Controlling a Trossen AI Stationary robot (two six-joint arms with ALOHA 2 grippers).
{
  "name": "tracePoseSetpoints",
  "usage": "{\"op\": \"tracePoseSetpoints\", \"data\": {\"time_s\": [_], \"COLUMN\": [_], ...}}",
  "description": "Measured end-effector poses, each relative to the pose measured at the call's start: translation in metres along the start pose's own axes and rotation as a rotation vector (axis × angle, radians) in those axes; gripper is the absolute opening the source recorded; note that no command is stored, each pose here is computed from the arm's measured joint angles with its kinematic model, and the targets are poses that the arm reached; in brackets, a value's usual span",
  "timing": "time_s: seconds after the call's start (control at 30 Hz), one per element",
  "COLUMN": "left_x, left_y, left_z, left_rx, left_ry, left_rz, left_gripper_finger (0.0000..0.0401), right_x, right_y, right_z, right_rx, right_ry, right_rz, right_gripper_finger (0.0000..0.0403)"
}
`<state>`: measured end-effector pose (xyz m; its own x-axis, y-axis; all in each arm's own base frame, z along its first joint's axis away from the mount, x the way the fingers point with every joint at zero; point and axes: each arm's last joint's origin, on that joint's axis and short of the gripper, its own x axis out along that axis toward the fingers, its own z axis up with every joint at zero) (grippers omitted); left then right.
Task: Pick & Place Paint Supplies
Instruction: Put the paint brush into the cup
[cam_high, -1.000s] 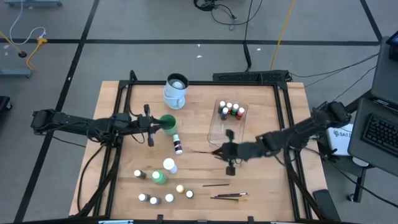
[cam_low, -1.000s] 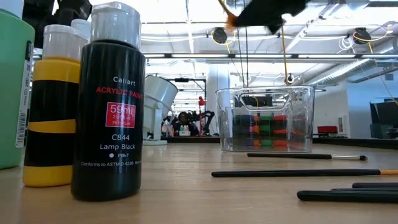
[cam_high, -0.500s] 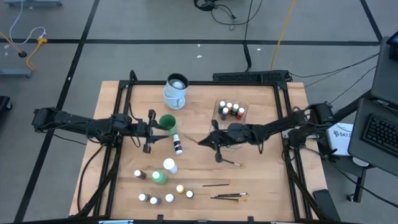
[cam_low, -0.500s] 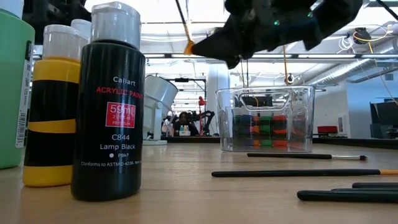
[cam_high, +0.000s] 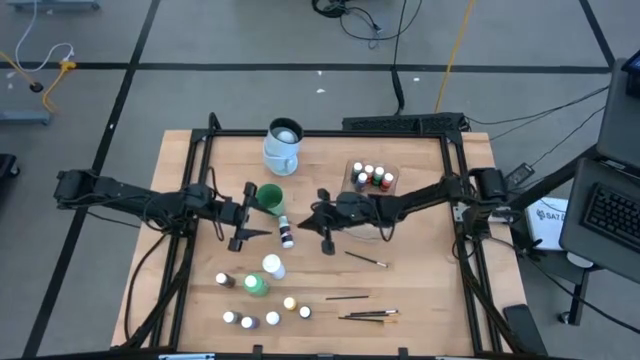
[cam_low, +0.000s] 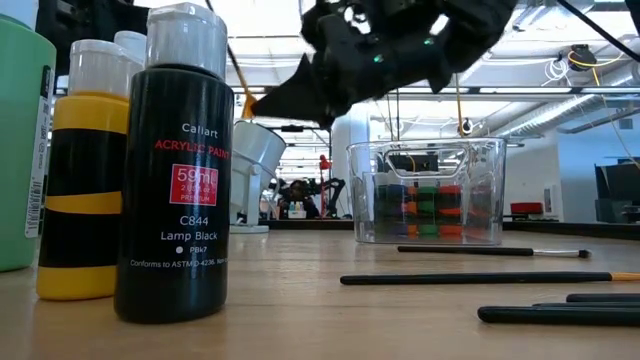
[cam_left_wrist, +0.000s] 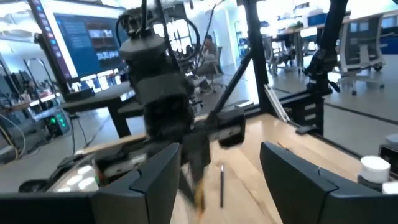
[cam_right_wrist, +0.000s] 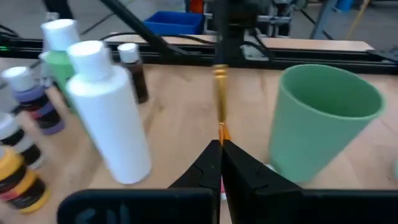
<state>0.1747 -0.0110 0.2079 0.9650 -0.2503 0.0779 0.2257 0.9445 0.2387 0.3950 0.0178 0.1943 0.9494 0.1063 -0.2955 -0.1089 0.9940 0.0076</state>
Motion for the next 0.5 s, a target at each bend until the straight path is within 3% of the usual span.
{"op": "tracePoseSetpoints", "data": {"time_s": [0.3, 0.5], "left_x": [0.000, 0.000], "left_y": [0.001, 0.003], "left_z": [0.006, 0.008], "left_rx": [-0.018, -0.059], "left_ry": [-0.060, -0.070], "left_rz": [0.018, 0.082], "left_gripper_finger": [0.0223, 0.0223], "right_x": [0.003, 0.004], "right_y": [-0.013, -0.006], "right_z": [-0.002, -0.002], "right_rx": [0.044, -0.011], "right_ry": [0.025, 0.028], "right_rz": [-0.026, -0.068], "right_gripper_finger": [0.0000, 0.0000]}}
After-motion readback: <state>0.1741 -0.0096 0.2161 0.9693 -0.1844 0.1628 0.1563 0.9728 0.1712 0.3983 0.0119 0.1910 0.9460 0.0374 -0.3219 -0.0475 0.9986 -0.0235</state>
